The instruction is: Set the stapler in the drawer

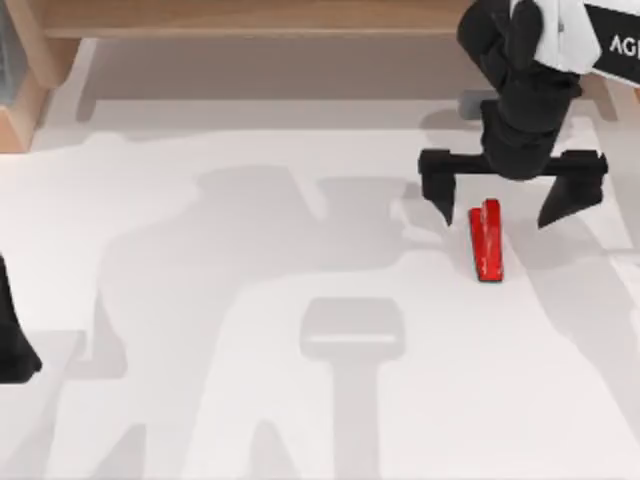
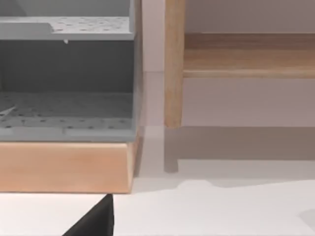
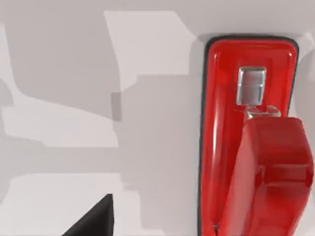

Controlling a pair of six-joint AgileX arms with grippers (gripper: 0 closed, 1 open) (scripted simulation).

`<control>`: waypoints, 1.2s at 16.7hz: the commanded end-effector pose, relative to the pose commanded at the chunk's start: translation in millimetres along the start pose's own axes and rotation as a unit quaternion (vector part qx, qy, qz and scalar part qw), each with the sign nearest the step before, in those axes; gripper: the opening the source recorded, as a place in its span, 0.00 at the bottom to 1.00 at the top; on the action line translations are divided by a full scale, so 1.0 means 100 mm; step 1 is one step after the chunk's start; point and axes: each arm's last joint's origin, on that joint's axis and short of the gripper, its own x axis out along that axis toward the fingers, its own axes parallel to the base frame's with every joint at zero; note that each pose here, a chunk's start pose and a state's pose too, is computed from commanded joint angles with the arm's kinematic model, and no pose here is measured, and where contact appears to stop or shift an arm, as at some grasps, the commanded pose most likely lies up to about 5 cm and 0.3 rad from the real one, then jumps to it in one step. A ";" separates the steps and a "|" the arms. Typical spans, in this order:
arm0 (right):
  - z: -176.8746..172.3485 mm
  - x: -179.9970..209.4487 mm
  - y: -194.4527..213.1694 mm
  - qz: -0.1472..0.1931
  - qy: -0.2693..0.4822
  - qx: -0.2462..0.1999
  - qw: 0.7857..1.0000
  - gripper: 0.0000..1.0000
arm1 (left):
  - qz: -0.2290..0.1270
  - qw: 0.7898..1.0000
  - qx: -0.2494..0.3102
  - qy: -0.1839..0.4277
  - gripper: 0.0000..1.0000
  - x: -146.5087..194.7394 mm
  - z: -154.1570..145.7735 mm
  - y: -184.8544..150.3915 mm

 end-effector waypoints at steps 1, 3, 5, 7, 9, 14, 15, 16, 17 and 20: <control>0.00 0.09 0.01 0.001 -0.003 0.000 1.000 1.00 | 0.000 1.000 0.000 0.000 1.00 0.00 0.00 0.00; 0.00 0.25 0.01 0.000 -0.001 0.000 1.000 1.00 | 0.000 1.000 0.000 0.000 1.00 0.00 0.00 0.00; -0.01 0.28 0.01 0.000 0.001 0.000 1.000 1.00 | 0.000 1.000 0.000 0.000 1.00 0.00 0.00 0.00; -0.01 0.28 0.01 0.000 0.001 0.000 1.000 1.00 | 0.000 1.000 0.000 0.000 1.00 0.00 0.00 0.00; -0.01 0.28 0.01 0.000 0.001 0.000 1.000 0.85 | 0.000 1.000 0.000 0.000 1.00 0.00 0.00 0.00; -0.01 0.28 0.01 0.000 0.001 0.000 1.000 0.47 | 0.000 1.000 0.000 0.000 1.00 0.00 0.00 0.00; -0.01 0.28 0.01 0.000 0.001 0.000 1.000 0.40 | 0.000 1.000 0.000 0.000 1.00 0.00 0.00 0.00; -0.01 0.28 0.01 0.000 0.001 0.000 1.000 0.32 | 0.000 1.000 0.000 0.000 1.00 0.00 0.00 0.00; -0.01 0.28 0.01 0.000 0.001 0.000 1.000 0.25 | 0.000 1.000 0.000 0.000 1.00 0.00 0.00 0.00; -0.01 0.28 0.01 0.000 0.001 0.000 1.000 0.02 | 0.000 1.000 0.000 0.000 1.00 0.00 0.00 0.00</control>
